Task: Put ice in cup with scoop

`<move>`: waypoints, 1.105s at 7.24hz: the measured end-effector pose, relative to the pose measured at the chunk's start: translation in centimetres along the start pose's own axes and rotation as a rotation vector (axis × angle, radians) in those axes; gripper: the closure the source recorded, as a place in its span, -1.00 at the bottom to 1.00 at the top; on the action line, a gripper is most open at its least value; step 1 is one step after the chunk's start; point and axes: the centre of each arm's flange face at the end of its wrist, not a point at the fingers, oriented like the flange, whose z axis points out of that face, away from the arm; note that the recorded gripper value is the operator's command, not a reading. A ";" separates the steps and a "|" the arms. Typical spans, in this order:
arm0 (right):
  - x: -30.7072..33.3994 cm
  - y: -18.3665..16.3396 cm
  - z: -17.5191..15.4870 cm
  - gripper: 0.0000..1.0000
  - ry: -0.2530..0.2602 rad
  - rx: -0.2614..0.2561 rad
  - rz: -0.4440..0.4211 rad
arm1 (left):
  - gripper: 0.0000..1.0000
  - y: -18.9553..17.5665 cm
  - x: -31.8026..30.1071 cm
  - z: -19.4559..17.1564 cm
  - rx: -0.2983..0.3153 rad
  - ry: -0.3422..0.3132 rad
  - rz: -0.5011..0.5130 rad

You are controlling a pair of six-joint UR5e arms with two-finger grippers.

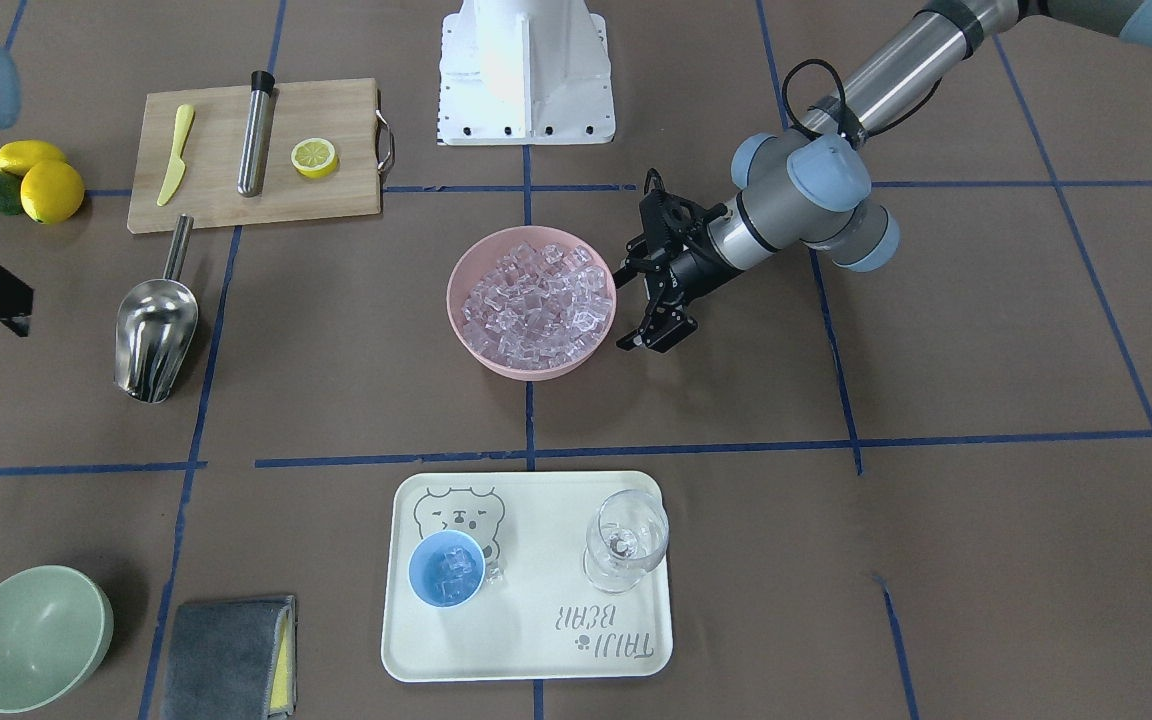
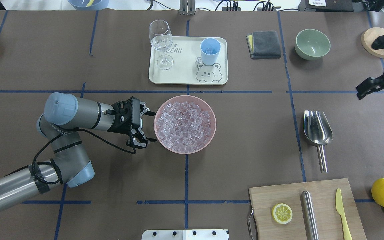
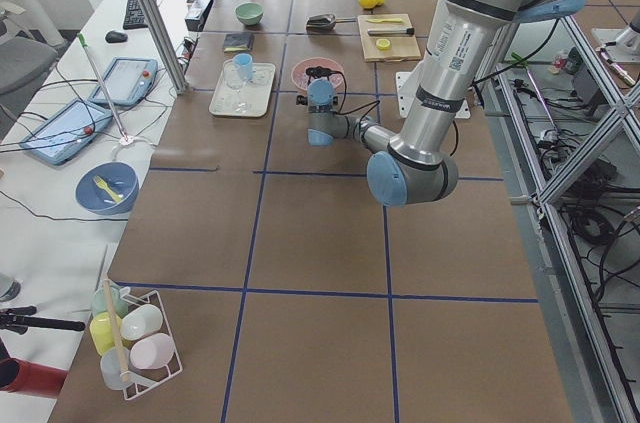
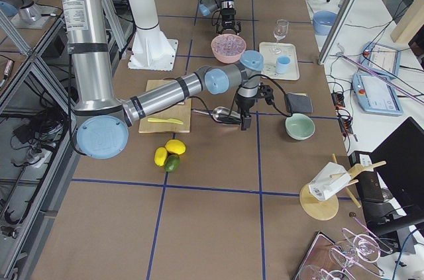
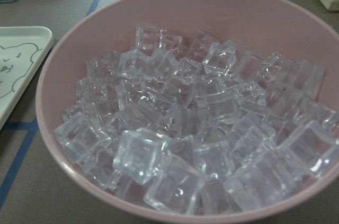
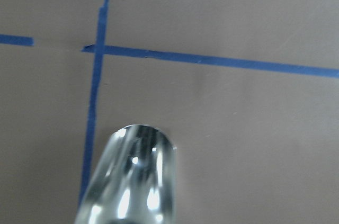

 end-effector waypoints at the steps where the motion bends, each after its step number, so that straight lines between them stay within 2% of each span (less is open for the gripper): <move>1: 6.6 0.4 0.0 -1.00 0.021 -0.007 -0.047 | -1.00 0.1 -0.3 -0.3 -0.001 -0.003 0.001; 2: 13.4 2.1 -0.1 -1.00 0.022 -0.016 -0.078 | -1.00 0.2 -0.7 -0.7 -0.001 -0.008 0.002; 4: 22.8 8.6 -0.6 -1.00 -0.051 -0.001 -0.037 | -1.00 1.1 -1.5 -1.7 -0.013 -0.021 -0.004; 6: 25.0 12.1 -1.9 -1.00 -0.084 0.037 0.030 | -1.00 1.7 -4.3 -4.5 -0.045 -0.010 -0.038; 7: 25.0 12.5 -2.2 -1.00 -0.090 0.043 0.052 | -1.00 1.6 -7.2 -7.3 -0.082 -0.005 -0.078; 8: 24.7 12.4 -2.5 -1.00 -0.093 0.047 0.061 | -1.00 1.2 -10.2 -10.8 -0.136 -0.036 -0.135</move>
